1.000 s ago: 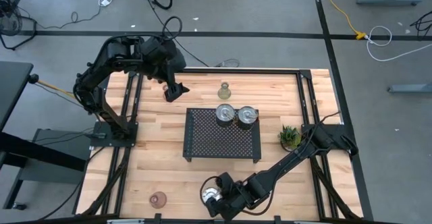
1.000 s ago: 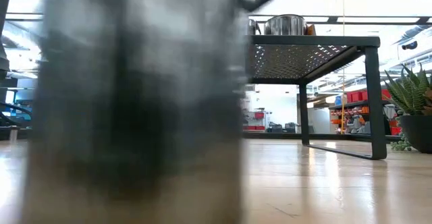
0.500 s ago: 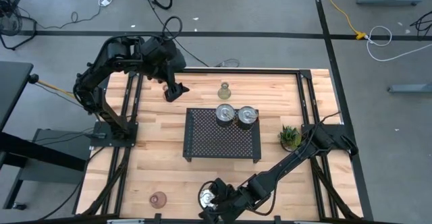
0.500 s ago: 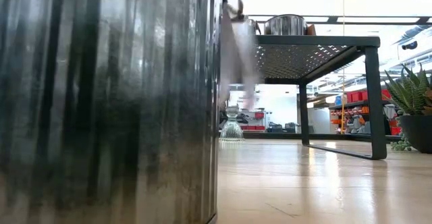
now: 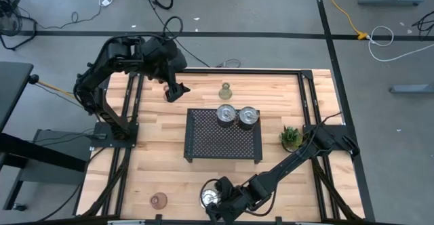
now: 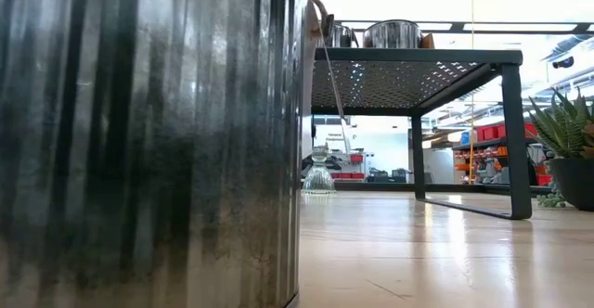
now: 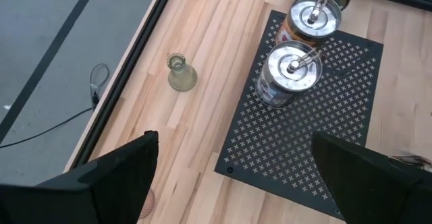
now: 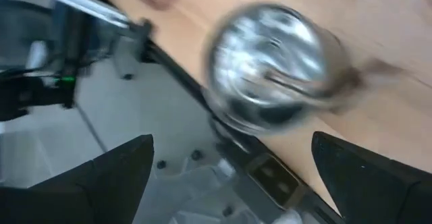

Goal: Pick & Place candle stick holders
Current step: Put the brown scented candle on the shelf aligned with the other scented candles

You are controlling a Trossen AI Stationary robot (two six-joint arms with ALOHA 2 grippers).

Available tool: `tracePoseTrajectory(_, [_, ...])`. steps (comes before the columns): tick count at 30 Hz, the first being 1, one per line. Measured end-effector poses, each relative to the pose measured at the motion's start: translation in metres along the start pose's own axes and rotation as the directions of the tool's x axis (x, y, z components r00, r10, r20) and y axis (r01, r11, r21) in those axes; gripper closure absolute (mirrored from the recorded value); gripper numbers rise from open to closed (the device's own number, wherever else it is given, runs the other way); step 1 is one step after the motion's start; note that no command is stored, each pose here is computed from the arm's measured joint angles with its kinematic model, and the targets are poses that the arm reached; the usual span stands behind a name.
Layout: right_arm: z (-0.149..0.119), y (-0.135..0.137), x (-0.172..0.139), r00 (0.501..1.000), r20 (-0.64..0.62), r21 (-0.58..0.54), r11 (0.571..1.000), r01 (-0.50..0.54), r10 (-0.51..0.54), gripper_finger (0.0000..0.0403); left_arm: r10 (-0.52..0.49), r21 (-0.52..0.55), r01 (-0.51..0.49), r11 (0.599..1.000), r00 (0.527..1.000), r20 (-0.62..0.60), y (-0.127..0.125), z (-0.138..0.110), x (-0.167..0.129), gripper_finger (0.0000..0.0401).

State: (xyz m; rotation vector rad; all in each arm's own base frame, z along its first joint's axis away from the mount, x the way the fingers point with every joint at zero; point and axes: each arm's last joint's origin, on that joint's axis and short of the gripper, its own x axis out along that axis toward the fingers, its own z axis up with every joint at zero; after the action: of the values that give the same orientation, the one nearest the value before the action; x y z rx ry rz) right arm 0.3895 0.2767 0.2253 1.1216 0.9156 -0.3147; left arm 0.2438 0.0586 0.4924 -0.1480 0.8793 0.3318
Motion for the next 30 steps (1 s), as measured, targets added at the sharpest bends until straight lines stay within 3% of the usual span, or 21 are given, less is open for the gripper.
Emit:
tracePoseTrajectory(10, [0.01,-0.005,0.002,0.998,0.003,0.081,0.995,0.058,-0.059,0.0006,0.0,0.0,0.0,1.0,1.0,0.0,0.0,0.0,0.0,0.0011])
tracePoseTrajectory(17, [0.021,-0.008,0.003,0.996,0.007,0.091,0.992,0.084,-0.085,0.0039,0.0,0.0,0.0,1.0,1.0,0.0,0.0,0.0,0.0,0.0011])
tracePoseTrajectory(23, [0.021,-0.004,0.004,0.999,0.007,0.075,0.996,0.048,-0.048,0.0064,0.0,0.0,0.0,1.0,1.0,0.0,0.0,0.0,0.0,0.0011])
tracePoseTrajectory(30, [0.015,-0.01,0.034,0.999,-0.032,0.09,0.996,0.02,-0.017,0.0071,0.0,-0.001,0.0,1.0,1.0,0.0,0.0,0.0,0.0,0.0011])
